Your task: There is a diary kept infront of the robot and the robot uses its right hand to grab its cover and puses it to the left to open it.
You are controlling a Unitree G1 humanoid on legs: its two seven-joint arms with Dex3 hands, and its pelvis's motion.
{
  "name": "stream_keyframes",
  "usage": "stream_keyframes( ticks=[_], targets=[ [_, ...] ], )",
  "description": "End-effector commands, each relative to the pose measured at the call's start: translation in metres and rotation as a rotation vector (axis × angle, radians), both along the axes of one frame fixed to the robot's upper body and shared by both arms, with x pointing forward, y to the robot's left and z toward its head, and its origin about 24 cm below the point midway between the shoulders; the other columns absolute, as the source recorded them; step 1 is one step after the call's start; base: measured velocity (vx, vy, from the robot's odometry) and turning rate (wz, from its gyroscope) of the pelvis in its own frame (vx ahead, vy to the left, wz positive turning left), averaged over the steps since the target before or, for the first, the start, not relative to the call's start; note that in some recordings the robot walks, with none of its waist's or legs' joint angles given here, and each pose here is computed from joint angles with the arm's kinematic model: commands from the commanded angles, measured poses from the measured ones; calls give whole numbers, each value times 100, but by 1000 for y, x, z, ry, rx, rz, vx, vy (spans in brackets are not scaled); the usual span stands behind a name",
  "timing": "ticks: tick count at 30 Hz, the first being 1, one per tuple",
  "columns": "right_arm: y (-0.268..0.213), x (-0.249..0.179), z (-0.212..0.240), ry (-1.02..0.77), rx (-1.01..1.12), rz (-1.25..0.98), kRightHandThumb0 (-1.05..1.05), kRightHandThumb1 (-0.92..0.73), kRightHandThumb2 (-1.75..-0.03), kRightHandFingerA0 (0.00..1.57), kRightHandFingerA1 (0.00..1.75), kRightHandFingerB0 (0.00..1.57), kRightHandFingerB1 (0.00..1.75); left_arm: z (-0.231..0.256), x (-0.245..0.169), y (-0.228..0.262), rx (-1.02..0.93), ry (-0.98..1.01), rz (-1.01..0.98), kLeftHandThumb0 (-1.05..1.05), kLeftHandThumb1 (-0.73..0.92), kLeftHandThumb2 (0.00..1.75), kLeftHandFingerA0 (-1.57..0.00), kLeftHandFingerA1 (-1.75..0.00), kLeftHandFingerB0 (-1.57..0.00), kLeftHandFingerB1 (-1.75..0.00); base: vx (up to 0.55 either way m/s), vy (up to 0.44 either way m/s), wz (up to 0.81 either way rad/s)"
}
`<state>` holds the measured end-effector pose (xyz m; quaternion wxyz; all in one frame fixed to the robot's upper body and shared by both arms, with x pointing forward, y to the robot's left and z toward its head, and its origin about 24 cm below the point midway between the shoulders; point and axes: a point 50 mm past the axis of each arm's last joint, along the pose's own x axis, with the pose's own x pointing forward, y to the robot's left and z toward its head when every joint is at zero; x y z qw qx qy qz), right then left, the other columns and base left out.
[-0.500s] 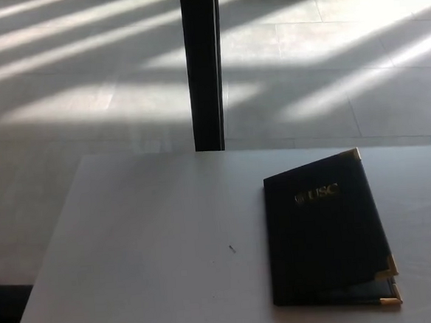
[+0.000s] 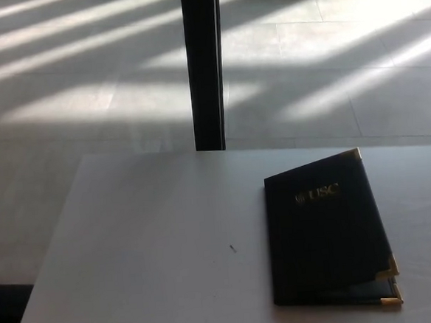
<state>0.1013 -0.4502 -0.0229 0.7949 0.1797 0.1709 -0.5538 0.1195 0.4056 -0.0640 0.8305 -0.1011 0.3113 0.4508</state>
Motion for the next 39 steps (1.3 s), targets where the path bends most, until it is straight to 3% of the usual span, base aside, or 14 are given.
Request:
stream_keyframes(
  ticks=[1,2,3,12,19,23,24,26,27,28,34,37,38,39],
  targets=[
    [-53,19,94,-435,-106,-373,-72,-92,-74,59,64,47,48,14,-4,18,-21,-132,160,-105,92,117,-28,-161,-15,-130,0,0,0],
    [-54,21,97,-448,-110,-374,-72,-92,-74,59,64,47,48,14,-4,18,-19,-130,159,-105,92,117,-28,-161,-15,-130,0,0,0],
    [-54,27,103,-487,-123,-357,-71,-92,-74,55,64,44,48,14,-5,19,-15,-125,169,-85,71,152,-32,-108,0,-83,0,0,0],
    [-26,110,151,-646,-222,-58,-73,-92,-72,72,81,46,53,13,-8,19,-20,-131,184,-88,71,153,-36,-112,0,-85,0,0,0],
    [25,155,151,-658,-202,158,-82,-92,-68,92,97,71,91,13,-11,20,-25,-130,201,-87,71,152,-38,-113,0,-84,0,0,0],
    [63,169,148,-642,-220,319,-105,-90,-68,75,107,61,100,13,-13,20,-12,-108,184,-85,70,152,-26,-105,0,-83,0,0,0],
    [65,170,147,-639,-209,331,-104,-62,-120,68,105,56,94,13,-13,20,-13,-108,181,-83,69,150,-25,-102,0,-82,0,0,0],
    [75,172,146,-606,-187,355,-105,-63,-123,63,101,53,86,12,-14,20,-13,-111,187,-85,71,151,-23,-102,0,-82,0,0,0],
    [82,173,142,-590,-181,386,-105,-92,-69,49,94,41,70,12,-14,20,-19,-117,193,-84,69,150,-31,-107,0,-82,0,0,0],
    [89,174,138,-575,-167,415,-98,-72,-118,48,80,40,63,12,-14,20,-20,-119,195,-93,72,154,-30,-112,0,-88,0,0,0],
    [114,174,126,-519,-126,522,-93,-92,-79,46,84,38,57,12,-14,20,-12,-104,196,-97,79,160,-43,-121,0,-89,0,0,0],
    [128,174,114,-472,-95,585,-98,-78,-94,51,84,38,62,12,-13,20,-21,-116,206,-86,69,150,-36,-111,0,-84,0,0,0],
    [132,174,110,-458,-74,601,-94,-92,-72,48,85,41,60,13,-13,21,-17,-115,204,-105,92,118,-31,-163,-17,-131,0,0,0],
    [136,174,106,-445,-55,619,-101,-75,-94,53,86,41,65,14,-13,22,-13,-116,200,-105,92,118,-30,-164,-15,-130,0,0,0]
  ],
)
